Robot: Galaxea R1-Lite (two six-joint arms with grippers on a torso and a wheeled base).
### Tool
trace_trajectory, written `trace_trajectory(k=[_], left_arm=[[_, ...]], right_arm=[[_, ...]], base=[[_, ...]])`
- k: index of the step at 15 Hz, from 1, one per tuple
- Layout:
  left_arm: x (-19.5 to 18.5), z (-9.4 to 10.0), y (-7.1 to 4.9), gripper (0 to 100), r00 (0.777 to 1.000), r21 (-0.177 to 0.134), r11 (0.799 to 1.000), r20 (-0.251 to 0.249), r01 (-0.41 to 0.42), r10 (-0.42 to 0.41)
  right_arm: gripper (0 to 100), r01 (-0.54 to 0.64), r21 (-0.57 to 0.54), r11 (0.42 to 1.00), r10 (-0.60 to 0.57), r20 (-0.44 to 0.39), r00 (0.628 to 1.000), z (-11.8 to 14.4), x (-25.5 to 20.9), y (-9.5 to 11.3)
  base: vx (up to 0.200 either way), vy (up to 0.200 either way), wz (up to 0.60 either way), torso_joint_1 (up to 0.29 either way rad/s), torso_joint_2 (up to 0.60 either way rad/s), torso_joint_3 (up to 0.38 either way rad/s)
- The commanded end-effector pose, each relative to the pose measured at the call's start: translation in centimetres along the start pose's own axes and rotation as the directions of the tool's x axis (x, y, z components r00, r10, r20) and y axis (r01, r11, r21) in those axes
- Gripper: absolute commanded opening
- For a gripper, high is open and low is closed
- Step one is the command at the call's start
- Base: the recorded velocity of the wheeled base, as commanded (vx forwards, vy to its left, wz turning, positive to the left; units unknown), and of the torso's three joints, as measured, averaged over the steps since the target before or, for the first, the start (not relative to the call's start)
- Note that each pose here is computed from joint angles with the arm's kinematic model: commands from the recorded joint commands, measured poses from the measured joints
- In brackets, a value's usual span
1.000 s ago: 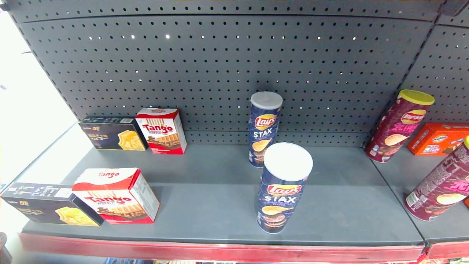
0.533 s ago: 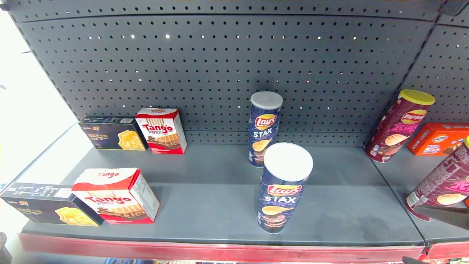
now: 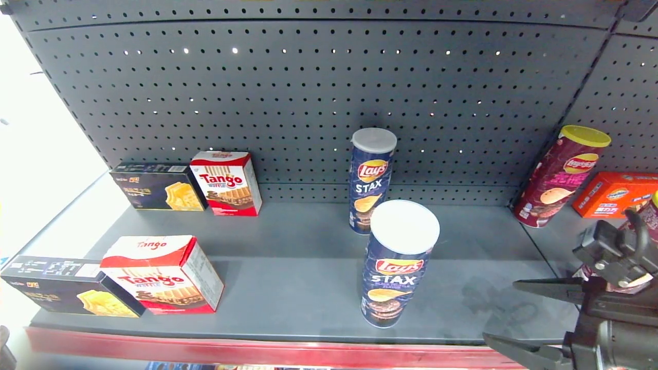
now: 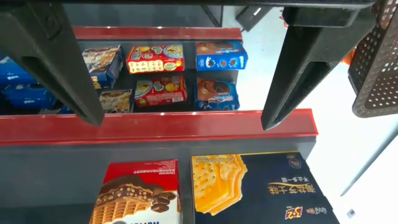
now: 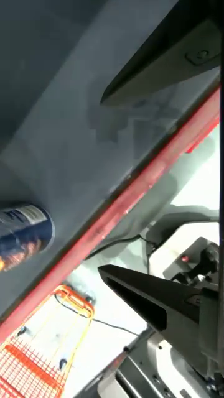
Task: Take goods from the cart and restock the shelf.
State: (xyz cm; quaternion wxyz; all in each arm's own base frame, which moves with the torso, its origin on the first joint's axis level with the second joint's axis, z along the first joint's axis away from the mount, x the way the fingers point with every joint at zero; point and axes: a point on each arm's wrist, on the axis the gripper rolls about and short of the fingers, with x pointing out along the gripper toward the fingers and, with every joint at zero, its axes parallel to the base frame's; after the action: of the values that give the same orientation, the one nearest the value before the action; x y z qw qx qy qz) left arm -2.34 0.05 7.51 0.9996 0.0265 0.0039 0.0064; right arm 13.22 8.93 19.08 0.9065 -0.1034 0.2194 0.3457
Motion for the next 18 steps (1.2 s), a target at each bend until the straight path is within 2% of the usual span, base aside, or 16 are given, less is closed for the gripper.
trace_trajectory(k=[1,10,18], left_arm=[[0.0,0.0,0.0,100,1.0,0.001,1.0,-0.003,0.001,-0.001],[0.0,0.0,0.0,100,1.0,0.002,1.0,-0.005,0.001,-0.001],[0.0,0.0,0.0,100,1.0,-0.002,1.0,-0.003,0.002,-0.002]], right_arm=[[100,-0.01,0.002,1.0,0.01,-0.04,0.999,1.1,2.2,-0.3],[100,-0.007,0.0,1.0,0.007,-0.094,0.996,3.7,7.7,-1.0],[100,0.007,-0.001,1.0,-0.007,-0.112,0.994,4.3,9.7,-1.2]], base=[[0.0,0.0,0.0,0.0,0.0,0.0],[0.0,0.0,0.0,0.0,0.0,0.0],[0.0,0.0,0.0,0.0,0.0,0.0]])
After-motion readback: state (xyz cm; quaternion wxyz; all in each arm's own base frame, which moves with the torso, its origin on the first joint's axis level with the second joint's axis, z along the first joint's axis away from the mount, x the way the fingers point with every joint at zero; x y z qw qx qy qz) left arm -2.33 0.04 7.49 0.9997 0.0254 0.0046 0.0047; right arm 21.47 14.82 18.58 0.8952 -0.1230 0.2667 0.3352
